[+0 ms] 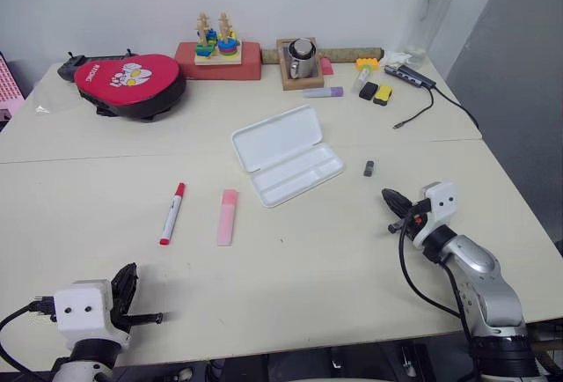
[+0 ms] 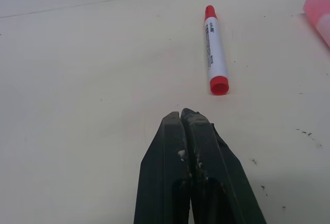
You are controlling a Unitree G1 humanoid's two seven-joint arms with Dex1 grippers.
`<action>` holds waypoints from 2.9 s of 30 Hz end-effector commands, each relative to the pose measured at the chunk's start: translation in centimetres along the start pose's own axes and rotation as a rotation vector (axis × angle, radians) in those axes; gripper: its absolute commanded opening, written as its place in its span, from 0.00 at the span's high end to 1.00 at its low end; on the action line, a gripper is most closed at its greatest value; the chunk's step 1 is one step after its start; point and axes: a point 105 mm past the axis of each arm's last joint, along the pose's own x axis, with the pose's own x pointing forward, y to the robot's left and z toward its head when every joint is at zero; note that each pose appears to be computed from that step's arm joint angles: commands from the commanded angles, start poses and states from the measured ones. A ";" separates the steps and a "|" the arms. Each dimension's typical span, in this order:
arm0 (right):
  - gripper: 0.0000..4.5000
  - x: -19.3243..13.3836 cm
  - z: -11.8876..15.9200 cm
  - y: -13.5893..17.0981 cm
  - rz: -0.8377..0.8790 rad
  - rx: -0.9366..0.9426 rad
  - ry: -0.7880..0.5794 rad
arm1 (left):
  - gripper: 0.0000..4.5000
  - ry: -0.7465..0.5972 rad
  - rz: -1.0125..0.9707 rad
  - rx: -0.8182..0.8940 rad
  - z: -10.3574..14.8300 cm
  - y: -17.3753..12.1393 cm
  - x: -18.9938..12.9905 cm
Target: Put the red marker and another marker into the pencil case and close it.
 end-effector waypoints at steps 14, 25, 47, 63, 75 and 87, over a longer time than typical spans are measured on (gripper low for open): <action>1.00 0.1 1.1 0.0 0.005 -0.014 -0.034 | 0.98 -0.011 -0.006 0.014 0.2 0.0 0.2; 1.00 0.1 0.8 0.0 0.011 0.025 0.002 | 0.98 -0.010 -0.003 0.009 0.1 -0.1 0.3; 1.00 0.3 3.0 -0.1 0.154 0.001 0.072 | 0.90 -0.002 -0.159 -0.072 2.8 1.1 0.4; 0.32 0.1 3.2 0.8 0.260 -0.015 0.094 | 0.18 0.030 -0.222 -0.084 3.2 -0.1 0.2; 0.01 0.9 4.1 2.0 0.444 -0.210 0.119 | 0.00 0.052 -0.306 -0.078 4.2 -1.0 0.3; 0.01 6.9 6.9 4.9 0.735 -0.405 0.089 | 0.00 0.112 -0.575 0.018 6.7 -2.9 -0.2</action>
